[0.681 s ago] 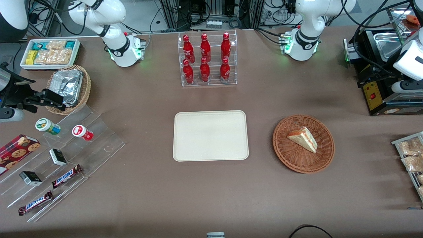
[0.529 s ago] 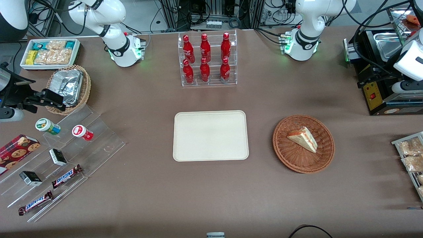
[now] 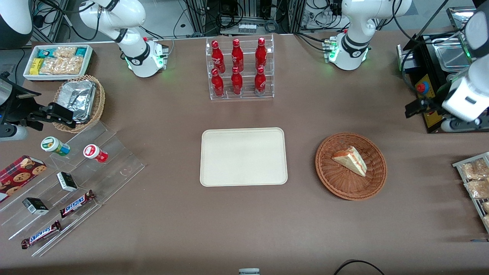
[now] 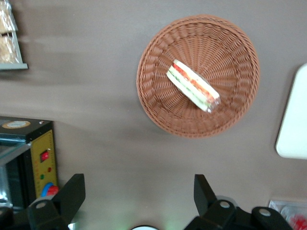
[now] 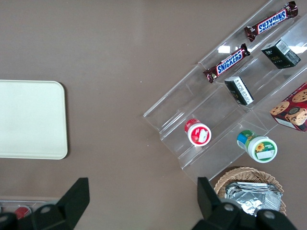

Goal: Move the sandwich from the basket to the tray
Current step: 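Move the left gripper from rest toward the sandwich in the wicker basket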

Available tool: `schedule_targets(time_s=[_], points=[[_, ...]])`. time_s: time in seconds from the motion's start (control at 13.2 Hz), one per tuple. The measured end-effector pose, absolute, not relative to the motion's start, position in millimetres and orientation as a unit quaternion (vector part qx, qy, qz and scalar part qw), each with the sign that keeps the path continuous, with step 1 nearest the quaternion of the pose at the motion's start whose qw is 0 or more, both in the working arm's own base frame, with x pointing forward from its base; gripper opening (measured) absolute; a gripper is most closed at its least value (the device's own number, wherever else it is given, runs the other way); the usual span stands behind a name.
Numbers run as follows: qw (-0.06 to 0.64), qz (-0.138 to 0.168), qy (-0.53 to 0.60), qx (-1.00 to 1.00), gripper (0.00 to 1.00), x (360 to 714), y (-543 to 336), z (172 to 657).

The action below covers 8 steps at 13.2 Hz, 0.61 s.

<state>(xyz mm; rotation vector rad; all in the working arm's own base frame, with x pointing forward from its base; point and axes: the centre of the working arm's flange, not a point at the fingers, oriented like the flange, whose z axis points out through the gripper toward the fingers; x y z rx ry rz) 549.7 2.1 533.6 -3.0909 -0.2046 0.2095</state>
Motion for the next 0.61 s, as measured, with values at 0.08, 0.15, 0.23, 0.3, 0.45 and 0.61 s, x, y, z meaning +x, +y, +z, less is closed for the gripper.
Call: schedule_targets(time_s=[0.08, 0.15, 0.23, 0.3, 0.45, 0.61], points=[[0.021, 0.068, -0.088, -0.994, 1.0, 558.3, 1.3, 519.6], [0.024, 0.066, -0.12, -0.99, 1.0, 565.7, 0.5, 506.3], [0.026, 0.064, -0.155, -0.985, 1.0, 570.6, -0.5, 494.3], [0.027, 0.06, -0.194, -0.979, 1.0, 573.4, -1.8, 481.4], [0.025, 0.041, -0.283, -0.958, 1.0, 574.5, -8.0, 451.3], [0.019, 0.018, -0.36, -0.933, 1.0, 569.6, -24.9, 411.5]])
